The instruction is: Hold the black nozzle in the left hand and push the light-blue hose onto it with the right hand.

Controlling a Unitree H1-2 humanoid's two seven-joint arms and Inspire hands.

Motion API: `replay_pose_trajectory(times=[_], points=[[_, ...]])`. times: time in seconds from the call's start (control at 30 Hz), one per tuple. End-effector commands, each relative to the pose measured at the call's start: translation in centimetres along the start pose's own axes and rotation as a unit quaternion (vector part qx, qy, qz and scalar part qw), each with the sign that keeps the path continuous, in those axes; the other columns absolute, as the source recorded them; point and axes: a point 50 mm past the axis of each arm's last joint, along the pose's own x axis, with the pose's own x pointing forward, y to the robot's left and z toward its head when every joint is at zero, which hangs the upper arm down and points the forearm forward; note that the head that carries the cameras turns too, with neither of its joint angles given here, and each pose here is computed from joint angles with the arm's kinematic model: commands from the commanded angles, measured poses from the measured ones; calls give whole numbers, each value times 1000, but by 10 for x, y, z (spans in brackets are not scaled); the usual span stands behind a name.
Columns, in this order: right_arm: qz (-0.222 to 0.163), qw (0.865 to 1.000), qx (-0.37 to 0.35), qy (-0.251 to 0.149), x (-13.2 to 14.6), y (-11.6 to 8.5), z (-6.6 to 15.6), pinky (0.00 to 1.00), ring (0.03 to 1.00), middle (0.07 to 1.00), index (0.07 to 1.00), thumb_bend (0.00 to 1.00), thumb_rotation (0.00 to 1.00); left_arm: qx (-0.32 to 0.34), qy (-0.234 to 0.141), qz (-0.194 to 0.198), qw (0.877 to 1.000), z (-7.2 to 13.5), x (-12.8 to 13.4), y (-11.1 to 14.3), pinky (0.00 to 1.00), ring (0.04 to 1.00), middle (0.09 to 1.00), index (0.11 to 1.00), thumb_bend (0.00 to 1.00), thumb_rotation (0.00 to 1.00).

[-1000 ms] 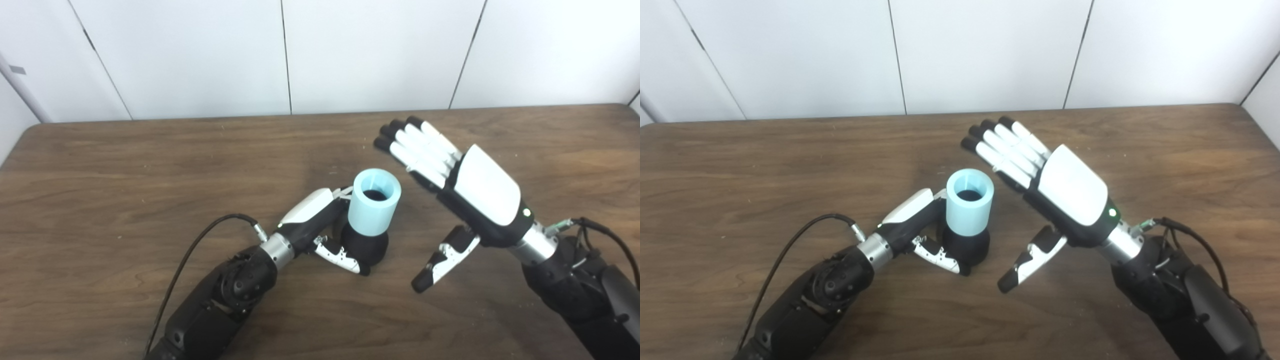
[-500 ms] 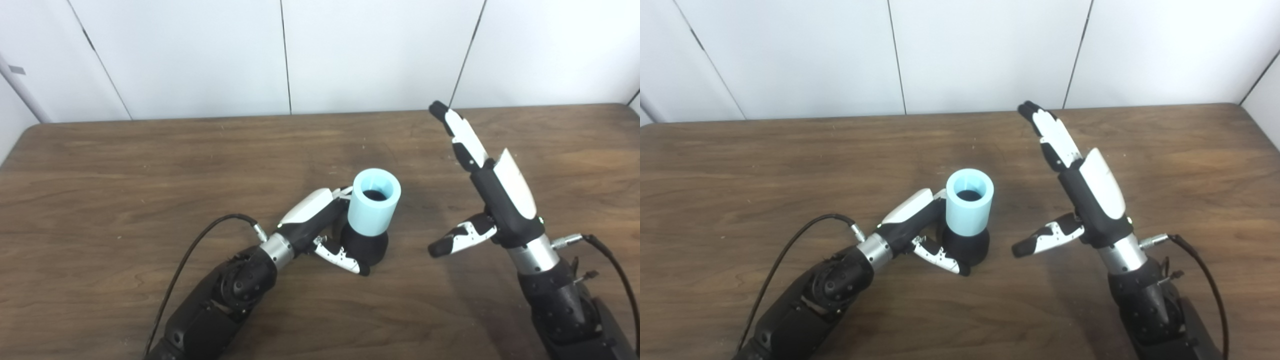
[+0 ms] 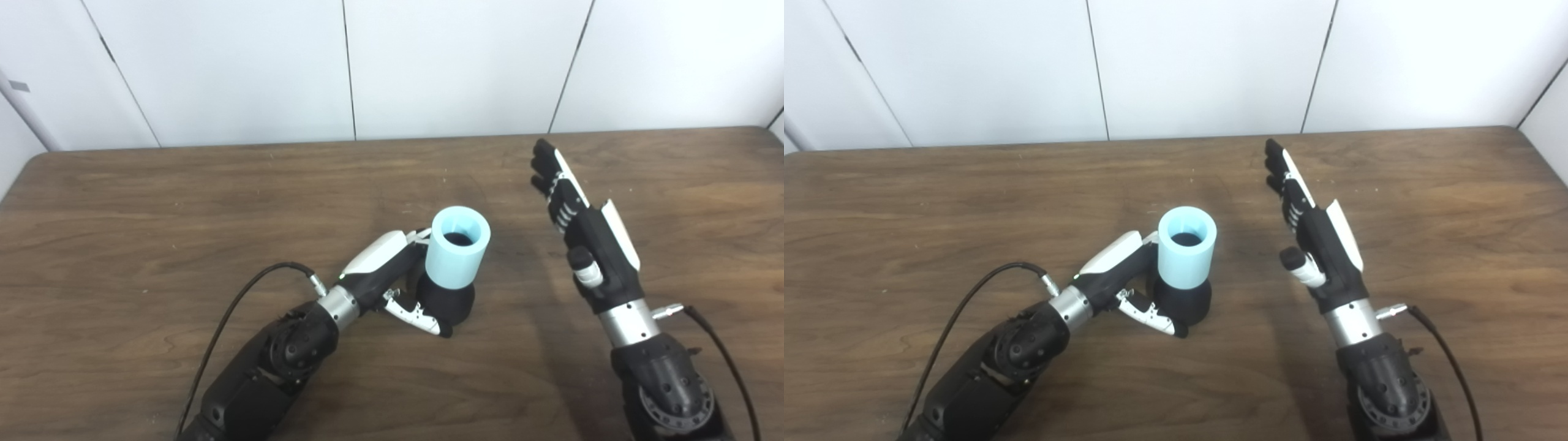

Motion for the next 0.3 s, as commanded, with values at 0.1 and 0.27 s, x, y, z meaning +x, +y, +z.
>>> replay_pose_trajectory(times=[0.1,0.27], points=[[4,999,39,-30,4,2,15,1000,1000,1000,1000,891,1000,-34,163,-136,977,-60,-43,-58,1000,997,815,480,522,64],[12,998,53,-26,1,7,11,1000,1000,1000,1000,887,1000,-37,158,-132,978,-59,-45,-57,1000,990,841,487,523,73]])
